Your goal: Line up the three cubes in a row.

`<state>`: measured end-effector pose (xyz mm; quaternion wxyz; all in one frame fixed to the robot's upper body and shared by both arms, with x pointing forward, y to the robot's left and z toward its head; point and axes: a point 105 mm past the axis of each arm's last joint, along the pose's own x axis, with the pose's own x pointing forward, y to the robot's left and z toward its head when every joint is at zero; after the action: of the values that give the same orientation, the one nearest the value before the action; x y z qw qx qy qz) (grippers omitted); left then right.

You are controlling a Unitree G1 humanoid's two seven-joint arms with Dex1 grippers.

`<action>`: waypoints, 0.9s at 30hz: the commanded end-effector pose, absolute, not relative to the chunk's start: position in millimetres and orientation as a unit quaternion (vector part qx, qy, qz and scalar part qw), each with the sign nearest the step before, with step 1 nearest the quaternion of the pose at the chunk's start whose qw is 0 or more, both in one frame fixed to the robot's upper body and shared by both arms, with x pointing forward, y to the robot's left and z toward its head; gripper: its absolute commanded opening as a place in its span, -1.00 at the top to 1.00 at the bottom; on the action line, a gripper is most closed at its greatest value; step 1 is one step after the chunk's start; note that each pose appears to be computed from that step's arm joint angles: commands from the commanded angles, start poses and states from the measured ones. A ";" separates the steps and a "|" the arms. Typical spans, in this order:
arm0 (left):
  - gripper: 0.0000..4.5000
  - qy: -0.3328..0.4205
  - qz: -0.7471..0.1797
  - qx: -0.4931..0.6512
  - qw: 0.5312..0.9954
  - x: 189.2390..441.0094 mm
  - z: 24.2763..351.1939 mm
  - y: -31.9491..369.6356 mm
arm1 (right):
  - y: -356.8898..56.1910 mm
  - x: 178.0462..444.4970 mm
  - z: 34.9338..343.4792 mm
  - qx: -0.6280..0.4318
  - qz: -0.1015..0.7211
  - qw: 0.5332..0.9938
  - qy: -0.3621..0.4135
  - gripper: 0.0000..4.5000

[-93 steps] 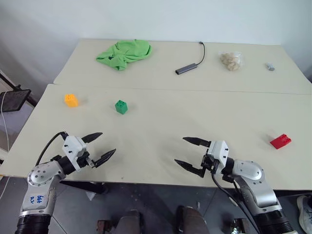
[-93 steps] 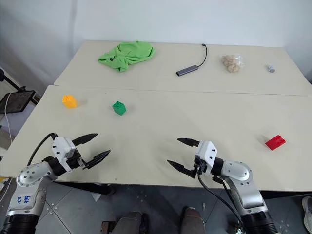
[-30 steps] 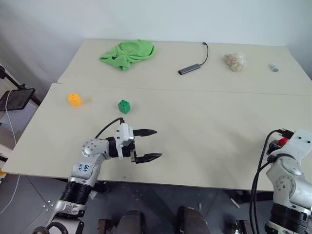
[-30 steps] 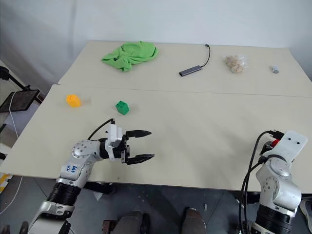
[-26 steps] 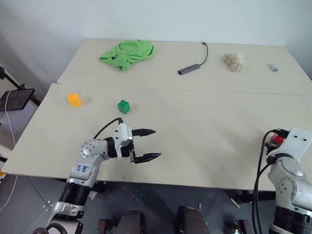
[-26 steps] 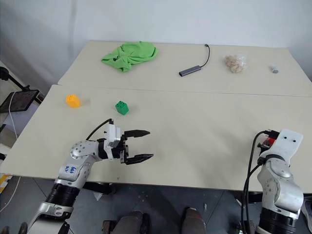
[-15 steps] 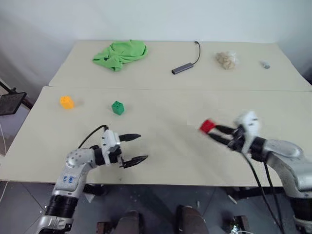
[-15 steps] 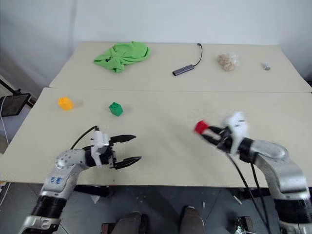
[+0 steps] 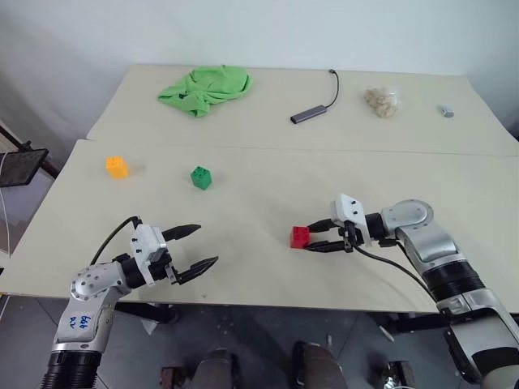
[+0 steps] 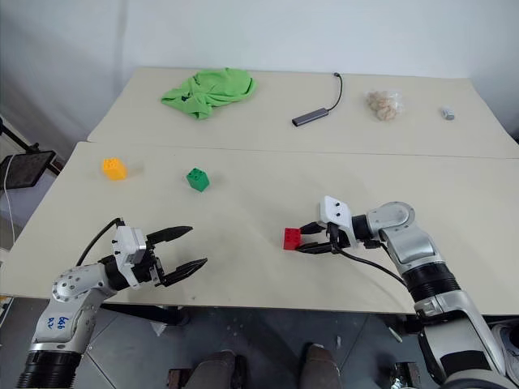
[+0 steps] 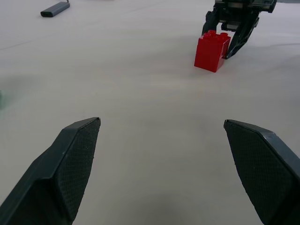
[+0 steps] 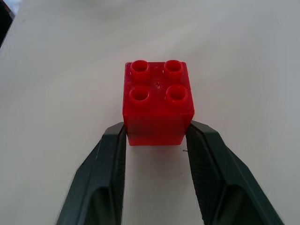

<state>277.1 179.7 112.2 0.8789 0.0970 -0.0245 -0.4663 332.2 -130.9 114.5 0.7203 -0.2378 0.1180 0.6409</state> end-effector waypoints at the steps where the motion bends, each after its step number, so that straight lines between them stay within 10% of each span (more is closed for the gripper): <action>1: -1.00 -0.035 -0.453 0.105 0.885 274.0 120.6 185.3 | -127.8 333.8 121.7 -0.254 0.645 0.715 0.092 -0.39; 6: -1.00 -0.063 -0.324 0.078 0.941 279.6 127.1 223.3 | -141.4 323.5 151.6 -0.267 0.624 0.735 0.000 -0.99; 17: -1.00 -0.090 -0.113 0.003 0.990 267.8 114.2 283.5 | -189.5 265.0 163.7 -0.123 0.486 0.840 -0.207 -0.99; 27: -1.00 -0.076 -0.218 0.016 0.973 373.1 129.1 231.4 | -172.4 261.5 160.8 -0.099 0.476 0.842 -0.233 -0.99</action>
<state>367.0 230.8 129.3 0.9727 0.0020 -0.0787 -0.2183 264.2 -173.0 153.2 0.8451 -0.0915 -0.2159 0.4805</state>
